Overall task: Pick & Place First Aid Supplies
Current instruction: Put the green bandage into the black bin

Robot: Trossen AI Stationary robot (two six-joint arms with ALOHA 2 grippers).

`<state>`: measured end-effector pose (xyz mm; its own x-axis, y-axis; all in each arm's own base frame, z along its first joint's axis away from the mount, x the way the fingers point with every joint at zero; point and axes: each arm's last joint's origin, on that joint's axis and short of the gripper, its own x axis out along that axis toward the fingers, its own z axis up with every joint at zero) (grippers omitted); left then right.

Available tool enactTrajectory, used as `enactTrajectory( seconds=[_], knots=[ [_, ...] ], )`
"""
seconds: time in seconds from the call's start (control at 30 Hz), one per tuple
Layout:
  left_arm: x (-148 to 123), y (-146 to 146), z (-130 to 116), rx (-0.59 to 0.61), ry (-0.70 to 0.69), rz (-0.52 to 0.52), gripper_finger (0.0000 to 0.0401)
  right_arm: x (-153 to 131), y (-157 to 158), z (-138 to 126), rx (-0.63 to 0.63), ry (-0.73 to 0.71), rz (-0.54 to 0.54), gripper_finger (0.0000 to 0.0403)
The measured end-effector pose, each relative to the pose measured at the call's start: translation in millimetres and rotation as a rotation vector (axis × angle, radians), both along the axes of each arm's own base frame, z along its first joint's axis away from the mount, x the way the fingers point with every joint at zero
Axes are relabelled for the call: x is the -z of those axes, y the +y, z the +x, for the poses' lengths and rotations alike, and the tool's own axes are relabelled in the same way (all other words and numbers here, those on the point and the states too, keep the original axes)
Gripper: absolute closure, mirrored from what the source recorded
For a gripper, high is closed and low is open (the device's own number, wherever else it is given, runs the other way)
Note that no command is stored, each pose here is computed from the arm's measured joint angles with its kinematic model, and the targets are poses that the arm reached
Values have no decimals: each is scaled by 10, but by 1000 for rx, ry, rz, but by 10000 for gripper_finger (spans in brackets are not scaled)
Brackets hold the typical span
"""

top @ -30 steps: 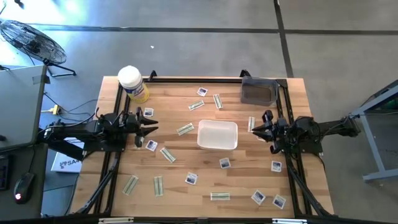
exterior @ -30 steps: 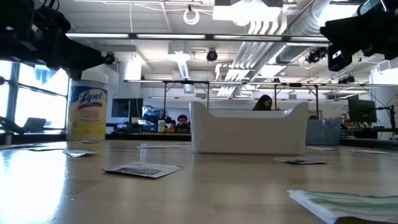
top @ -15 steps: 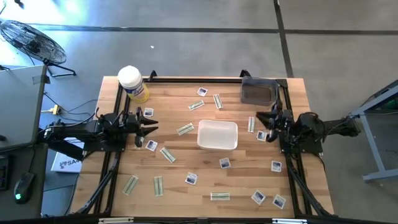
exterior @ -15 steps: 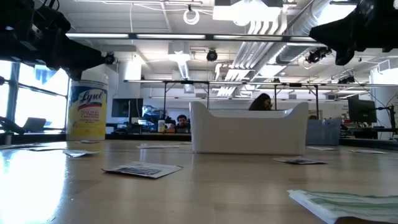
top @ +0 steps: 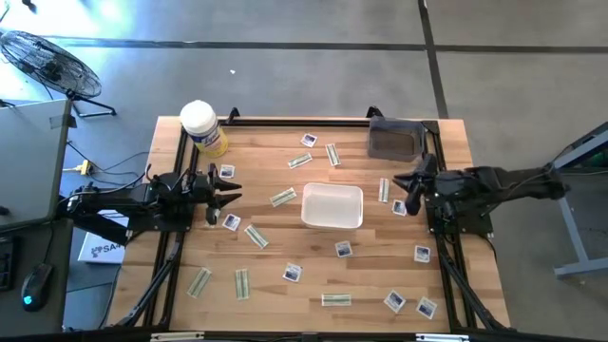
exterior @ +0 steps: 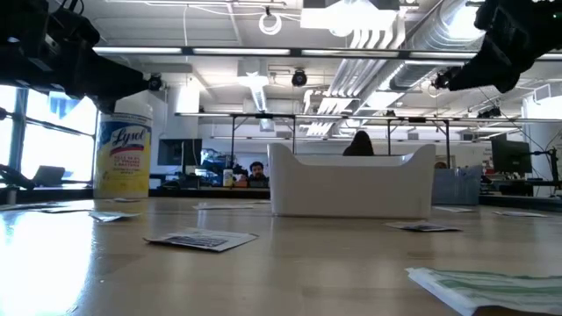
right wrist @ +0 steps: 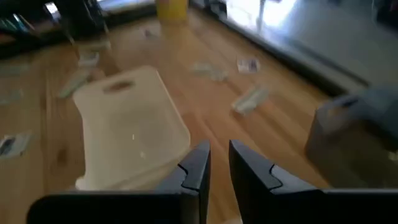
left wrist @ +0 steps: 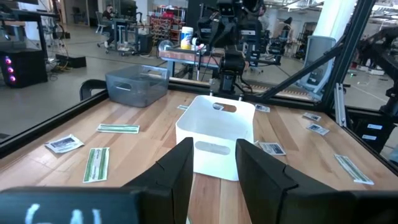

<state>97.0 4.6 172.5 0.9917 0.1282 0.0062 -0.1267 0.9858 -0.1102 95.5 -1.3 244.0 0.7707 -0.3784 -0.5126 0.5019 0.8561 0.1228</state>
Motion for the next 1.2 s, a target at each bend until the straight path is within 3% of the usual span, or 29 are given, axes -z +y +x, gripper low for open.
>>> enactTrajectory(
  seconds=[0.13,0.27,0.4,0.67,0.8,1.03,1.2],
  knots=[
    [0,0,0,0,0,0,282,16,16,39,70,224,107,350],
    [0,0,0,-1,0,0,282,54,36,151,37,385,68,350],
    [0,0,0,0,0,0,282,90,56,318,23,369,59,350],
    [0,0,0,0,0,0,282,375,23,446,-15,541,61,350],
    [0,0,0,-1,0,0,282,457,-3,502,-41,550,89,343],
    [0,0,0,-1,0,0,282,758,-102,552,-99,601,177,286],
    [0,0,0,-1,0,0,282,920,-209,618,-71,613,168,247]
  ],
)
